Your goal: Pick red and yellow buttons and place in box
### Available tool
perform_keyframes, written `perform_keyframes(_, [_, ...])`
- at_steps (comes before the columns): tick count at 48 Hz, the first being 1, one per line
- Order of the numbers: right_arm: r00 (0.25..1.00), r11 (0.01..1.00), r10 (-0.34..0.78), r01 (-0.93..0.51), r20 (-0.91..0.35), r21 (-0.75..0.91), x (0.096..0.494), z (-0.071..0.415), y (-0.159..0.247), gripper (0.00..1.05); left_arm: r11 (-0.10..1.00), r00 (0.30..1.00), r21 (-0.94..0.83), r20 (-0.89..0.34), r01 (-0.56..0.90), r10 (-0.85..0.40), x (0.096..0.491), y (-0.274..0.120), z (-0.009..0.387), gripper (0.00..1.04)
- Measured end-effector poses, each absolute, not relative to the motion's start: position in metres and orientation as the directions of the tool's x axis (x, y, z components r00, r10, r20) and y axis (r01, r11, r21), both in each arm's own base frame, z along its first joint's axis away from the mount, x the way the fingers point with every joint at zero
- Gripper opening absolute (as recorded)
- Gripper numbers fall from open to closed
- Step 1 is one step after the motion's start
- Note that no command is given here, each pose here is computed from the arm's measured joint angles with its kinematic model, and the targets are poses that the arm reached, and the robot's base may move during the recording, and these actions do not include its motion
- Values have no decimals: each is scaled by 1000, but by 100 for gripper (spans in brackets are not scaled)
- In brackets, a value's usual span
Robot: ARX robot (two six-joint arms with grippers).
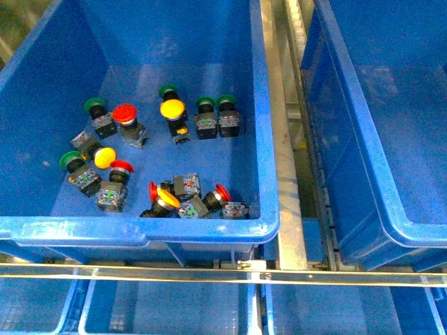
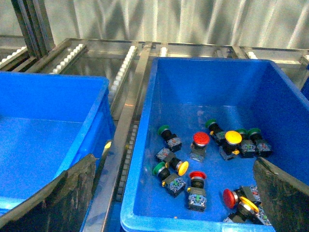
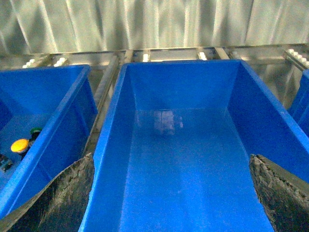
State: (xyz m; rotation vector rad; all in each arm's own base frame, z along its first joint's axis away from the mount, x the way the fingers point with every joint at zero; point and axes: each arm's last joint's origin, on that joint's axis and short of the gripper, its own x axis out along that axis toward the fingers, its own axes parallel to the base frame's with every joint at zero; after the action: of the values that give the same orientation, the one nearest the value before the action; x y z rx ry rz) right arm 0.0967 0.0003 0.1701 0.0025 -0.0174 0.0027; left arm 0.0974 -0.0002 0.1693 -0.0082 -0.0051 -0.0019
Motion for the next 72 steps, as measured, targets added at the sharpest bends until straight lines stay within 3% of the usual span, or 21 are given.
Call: perform_keyframes(72, [1000, 1000, 3, -3, 17, 2, 97, 170, 0, 97, 1000, 1000, -8, 5, 2, -2, 97, 0, 169, 97])
